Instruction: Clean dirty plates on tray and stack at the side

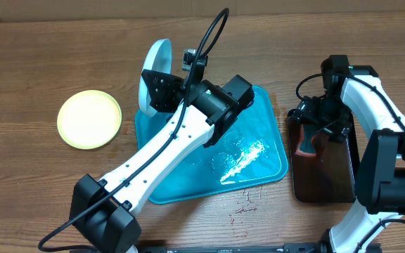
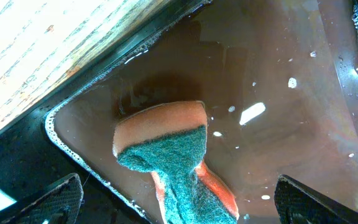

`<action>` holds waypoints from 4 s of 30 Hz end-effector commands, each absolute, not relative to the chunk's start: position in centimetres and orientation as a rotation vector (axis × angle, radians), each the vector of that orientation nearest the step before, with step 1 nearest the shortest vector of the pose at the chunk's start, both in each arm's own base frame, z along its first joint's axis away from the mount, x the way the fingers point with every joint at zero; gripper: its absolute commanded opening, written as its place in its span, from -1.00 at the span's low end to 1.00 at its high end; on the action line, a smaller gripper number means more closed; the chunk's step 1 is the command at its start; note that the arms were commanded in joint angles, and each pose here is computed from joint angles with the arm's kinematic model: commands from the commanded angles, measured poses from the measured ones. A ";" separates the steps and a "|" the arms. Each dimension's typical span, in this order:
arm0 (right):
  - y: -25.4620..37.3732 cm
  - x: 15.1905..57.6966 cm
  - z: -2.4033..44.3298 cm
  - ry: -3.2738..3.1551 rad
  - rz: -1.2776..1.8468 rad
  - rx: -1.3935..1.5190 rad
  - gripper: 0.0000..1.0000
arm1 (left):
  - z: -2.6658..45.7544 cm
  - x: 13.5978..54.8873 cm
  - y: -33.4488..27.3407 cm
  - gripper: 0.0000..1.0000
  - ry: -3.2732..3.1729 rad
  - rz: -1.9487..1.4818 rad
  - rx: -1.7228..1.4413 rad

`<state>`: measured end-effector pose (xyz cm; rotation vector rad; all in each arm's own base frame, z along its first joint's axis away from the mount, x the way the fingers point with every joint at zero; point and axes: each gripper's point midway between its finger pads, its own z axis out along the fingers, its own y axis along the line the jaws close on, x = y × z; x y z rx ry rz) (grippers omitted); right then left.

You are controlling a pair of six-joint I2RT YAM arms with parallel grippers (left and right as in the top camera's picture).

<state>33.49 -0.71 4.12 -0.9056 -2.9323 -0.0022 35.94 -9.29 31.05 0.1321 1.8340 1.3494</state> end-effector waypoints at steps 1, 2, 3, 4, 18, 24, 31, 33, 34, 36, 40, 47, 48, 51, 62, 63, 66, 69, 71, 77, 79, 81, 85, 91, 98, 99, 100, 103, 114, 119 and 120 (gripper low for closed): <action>-0.7 33.6 4.4 -2.944 -0.010 -0.909 1.00 | 33.4 35.6 -9.0 -0.90 1.778 1.319 0.069; -0.7 33.6 4.4 -2.943 -0.010 -0.909 1.00 | 33.4 35.6 -9.0 -0.90 1.777 1.318 0.068; -0.7 33.6 4.4 -2.944 -0.010 -0.909 1.00 | 33.4 35.6 -9.0 -0.91 1.777 1.317 0.066; -0.7 33.6 4.4 -2.944 -0.010 -0.909 1.00 | 33.4 35.6 -9.1 -0.91 1.776 1.314 0.063; -0.7 33.6 4.4 -2.944 -0.010 -0.909 1.00 | 30.9 35.9 -8.9 -0.91 1.922 1.213 0.031; -0.7 33.6 4.4 -2.943 -0.010 -0.909 1.00 | 20.6 35.1 -11.6 -0.91 2.576 0.612 -0.044; -0.7 33.6 4.4 -2.944 -0.010 -0.910 1.00 | 17.7 34.8 -11.9 -0.91 2.832 0.239 -0.128; -0.7 33.6 4.4 -2.944 -0.010 -0.909 1.00 | 17.1 34.9 -11.5 -0.91 2.885 0.120 -0.196; -0.7 33.6 4.4 -2.944 -0.010 -0.909 1.00 | 16.8 35.0 -11.6 -0.91 2.915 0.023 -0.212; -0.7 33.6 4.4 -2.944 -0.010 -0.909 1.00 | 16.4 35.4 -11.5 -0.91 2.950 -0.159 -0.251; -0.7 33.6 4.4 -2.944 -0.010 -0.909 1.00 | 15.7 36.2 -8.5 -0.90 2.953 -0.314 -0.443; -0.7 33.6 4.4 -2.944 -0.010 -0.909 1.00 | 11.6 35.6 -1.5 -0.91 2.925 -0.523 -0.787; -0.7 33.6 4.4 -2.944 -0.010 -0.909 1.00 | 11.0 35.5 -0.8 -0.90 2.907 -0.573 -0.827; -0.7 33.6 4.4 -2.944 -0.010 -0.909 1.00 | 9.0 35.3 2.0 -0.90 2.816 -0.696 -0.973; -0.7 33.6 4.4 -2.944 -0.010 -0.909 1.00 | 5.7 33.1 11.3 -0.91 2.648 -0.513 -1.277; -0.7 33.6 4.4 -2.944 -0.010 -0.910 1.00 | 5.5 32.6 12.6 -0.91 2.632 -0.444 -1.333; -0.7 33.6 4.4 -2.944 -0.010 -0.909 1.00 | 5.1 31.6 15.3 -0.91 2.587 -0.315 -1.435; -0.7 33.6 4.4 -2.944 -0.010 -0.909 1.00 | 5.0 30.7 17.2 -0.91 2.557 -0.239 -1.484; -0.7 33.6 4.4 -2.944 -0.010 -0.909 1.00 | 4.9 30.3 18.0 -0.91 2.551 -0.191 -1.500; -0.7 33.6 4.4 -2.944 -0.010 -0.909 1.00 | 4.4 30.3 18.9 -0.91 2.548 -0.116 -1.499; -0.7 33.6 4.4 -2.944 -0.010 -0.909 1.00 | 4.3 30.5 18.8 -0.91 2.549 -0.117 -1.490; -0.7 33.6 4.4 -2.944 -0.010 -0.909 1.00 | 4.2 30.8 18.5 -0.75 2.559 -0.127 -1.470; -0.7 33.6 4.4 -2.944 -0.010 -0.909 1.00 | 4.2 31.7 17.8 -0.32 2.575 -0.138 -1.407; -0.7 33.6 4.4 -2.944 -0.010 -0.909 1.00 | 4.4 33.1 16.4 -0.10 2.608 -0.139 -1.294; -0.7 33.6 4.4 -2.944 -0.010 -0.909 1.00 | 4.4 33.8 15.6 0.05 2.616 -0.153 -1.258; -0.7 33.6 4.4 -2.944 -0.010 -0.909 1.00 | 4.4 33.7 15.4 0.16 2.620 -0.166 -1.258; -0.7 33.6 4.4 -2.944 -0.010 -0.909 1.00 | 4.4 33.7 15.3 0.28 2.623 -0.172 -1.260; -0.7 33.6 4.4 -2.944 -0.010 -0.909 1.00 | 4.8 33.4 15.1 0.96 2.638 -0.173 -1.269; -0.7 33.6 4.4 -2.944 -0.010 -0.909 1.00 | 13.4 34.9 14.7 1.00 2.553 -0.136 -1.071; -0.7 33.6 4.4 -2.944 -0.010 -0.910 1.00 | 20.6 35.5 12.3 1.00 2.487 -0.046 -0.777; -0.7 33.6 4.4 -2.944 -0.010 -0.909 1.00 | 21.8 35.5 11.6 1.00 2.469 -0.024 -0.728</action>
